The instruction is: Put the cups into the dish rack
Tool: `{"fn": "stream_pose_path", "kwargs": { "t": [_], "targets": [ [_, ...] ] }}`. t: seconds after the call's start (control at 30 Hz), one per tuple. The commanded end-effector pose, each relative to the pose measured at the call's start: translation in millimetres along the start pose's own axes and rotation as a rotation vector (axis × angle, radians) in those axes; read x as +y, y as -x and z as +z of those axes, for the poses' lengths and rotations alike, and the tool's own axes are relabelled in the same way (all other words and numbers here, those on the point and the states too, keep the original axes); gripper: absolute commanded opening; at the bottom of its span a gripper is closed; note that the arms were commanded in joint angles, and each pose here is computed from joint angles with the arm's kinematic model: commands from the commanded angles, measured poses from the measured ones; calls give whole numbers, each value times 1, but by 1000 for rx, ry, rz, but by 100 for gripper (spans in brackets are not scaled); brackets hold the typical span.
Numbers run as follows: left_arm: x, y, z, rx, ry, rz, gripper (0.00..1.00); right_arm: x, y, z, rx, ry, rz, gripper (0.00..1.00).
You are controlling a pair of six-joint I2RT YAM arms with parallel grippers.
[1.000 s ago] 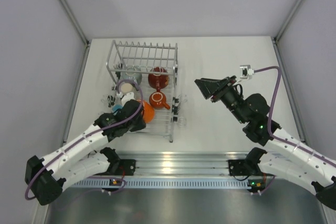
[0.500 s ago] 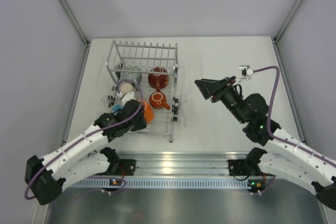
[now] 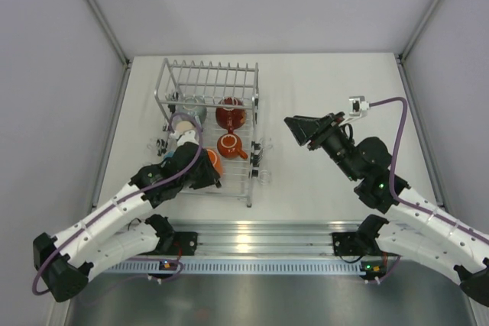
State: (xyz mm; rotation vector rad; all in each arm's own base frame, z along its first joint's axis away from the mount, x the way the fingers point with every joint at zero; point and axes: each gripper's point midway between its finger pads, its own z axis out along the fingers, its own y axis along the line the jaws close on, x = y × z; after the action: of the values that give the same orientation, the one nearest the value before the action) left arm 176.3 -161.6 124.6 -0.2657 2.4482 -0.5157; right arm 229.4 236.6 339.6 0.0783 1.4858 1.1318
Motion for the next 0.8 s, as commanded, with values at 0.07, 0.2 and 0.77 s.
{"fn": "stream_pose_path", "kwargs": {
  "t": [0.07, 0.2, 0.77],
  "targets": [
    [-43, 21, -21, -38, -166, 10, 35, 1, 12, -1, -41, -4, -5, 48],
    [-46, 20, -22, -34, -184, 3, 37, 1, 14, -2, -46, -7, -3, 48],
    [-40, 110, -45, -330, 47, 127, 0, -1, 16, -4, -43, -22, -15, 48]
  ]
}}
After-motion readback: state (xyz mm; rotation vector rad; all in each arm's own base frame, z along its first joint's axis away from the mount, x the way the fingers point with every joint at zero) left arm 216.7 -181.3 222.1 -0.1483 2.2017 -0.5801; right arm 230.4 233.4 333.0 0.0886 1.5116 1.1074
